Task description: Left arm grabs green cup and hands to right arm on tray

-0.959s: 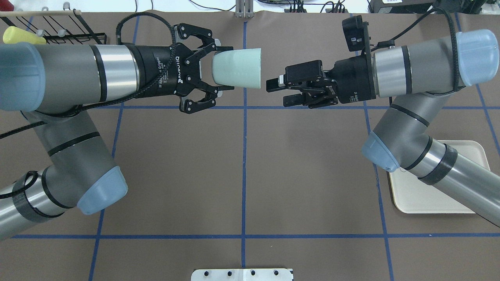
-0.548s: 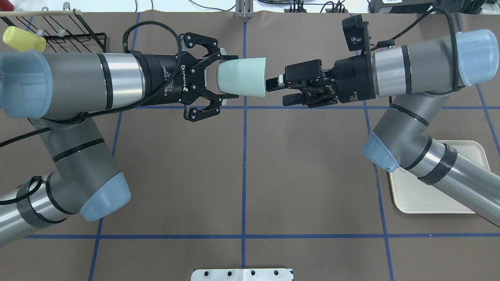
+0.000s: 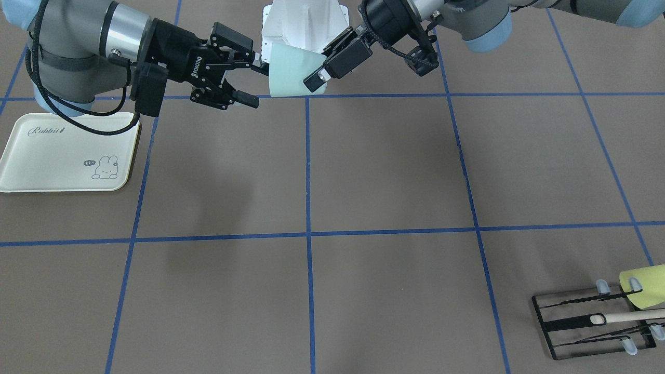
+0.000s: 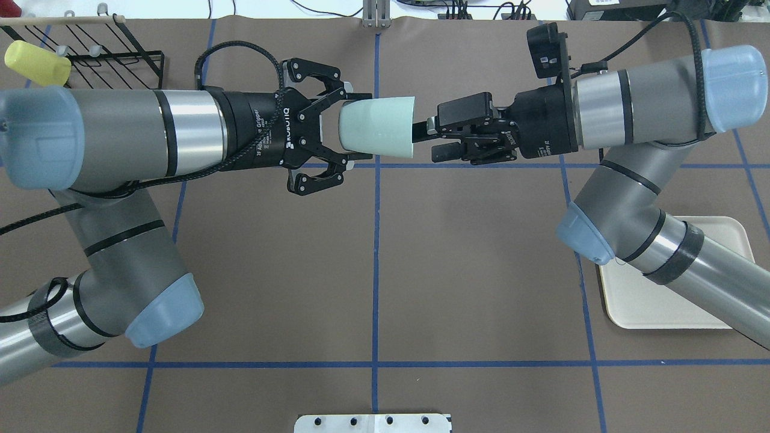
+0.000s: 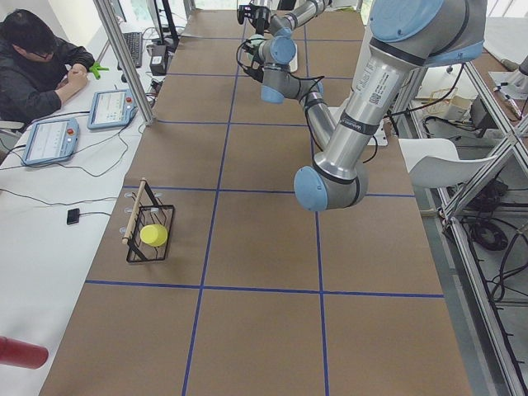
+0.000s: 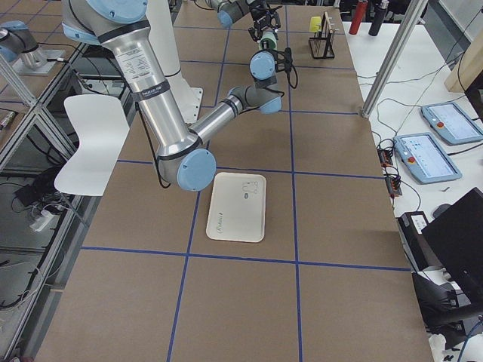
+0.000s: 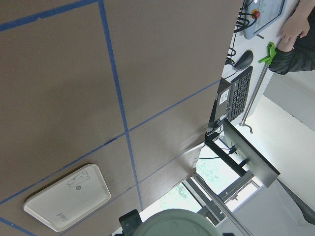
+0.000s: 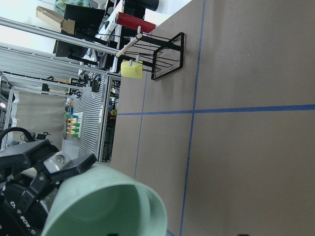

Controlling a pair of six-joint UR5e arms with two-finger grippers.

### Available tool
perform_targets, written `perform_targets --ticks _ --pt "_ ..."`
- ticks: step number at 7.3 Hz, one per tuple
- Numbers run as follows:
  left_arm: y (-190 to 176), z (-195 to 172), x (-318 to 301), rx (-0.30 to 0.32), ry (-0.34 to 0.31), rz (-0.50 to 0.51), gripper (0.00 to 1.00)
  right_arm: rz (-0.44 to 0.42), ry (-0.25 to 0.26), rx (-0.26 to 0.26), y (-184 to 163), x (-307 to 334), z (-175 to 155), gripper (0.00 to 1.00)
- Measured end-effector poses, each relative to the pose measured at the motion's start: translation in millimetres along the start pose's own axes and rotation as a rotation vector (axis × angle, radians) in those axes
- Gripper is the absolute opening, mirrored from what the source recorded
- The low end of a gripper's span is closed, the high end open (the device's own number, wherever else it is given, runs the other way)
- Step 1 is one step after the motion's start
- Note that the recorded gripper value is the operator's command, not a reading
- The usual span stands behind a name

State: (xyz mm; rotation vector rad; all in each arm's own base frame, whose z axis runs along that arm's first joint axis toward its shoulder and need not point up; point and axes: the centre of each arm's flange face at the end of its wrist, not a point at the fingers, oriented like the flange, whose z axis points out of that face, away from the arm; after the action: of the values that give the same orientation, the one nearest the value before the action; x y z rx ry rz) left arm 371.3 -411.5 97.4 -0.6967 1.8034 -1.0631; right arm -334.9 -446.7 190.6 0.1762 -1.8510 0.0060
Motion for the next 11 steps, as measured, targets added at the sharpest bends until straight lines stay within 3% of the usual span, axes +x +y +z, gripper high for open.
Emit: perform_targets --ticks 4,9,11 --pt "6.4 6.0 -7.6 -0.016 -0.013 -0.011 0.39 -0.006 -0.008 -0.001 -0.5 -5.1 1.6 0.63" --pt "12.7 11.3 -12.5 -0.027 -0.023 -0.023 0.39 -0.005 -0.007 -0.002 -0.5 -4.9 1.7 0.41" --pt "12.1 11.6 -12.8 -0.026 -0.024 -0.024 0.4 -0.006 -0.008 -0.003 -0.4 -5.1 1.6 0.38"
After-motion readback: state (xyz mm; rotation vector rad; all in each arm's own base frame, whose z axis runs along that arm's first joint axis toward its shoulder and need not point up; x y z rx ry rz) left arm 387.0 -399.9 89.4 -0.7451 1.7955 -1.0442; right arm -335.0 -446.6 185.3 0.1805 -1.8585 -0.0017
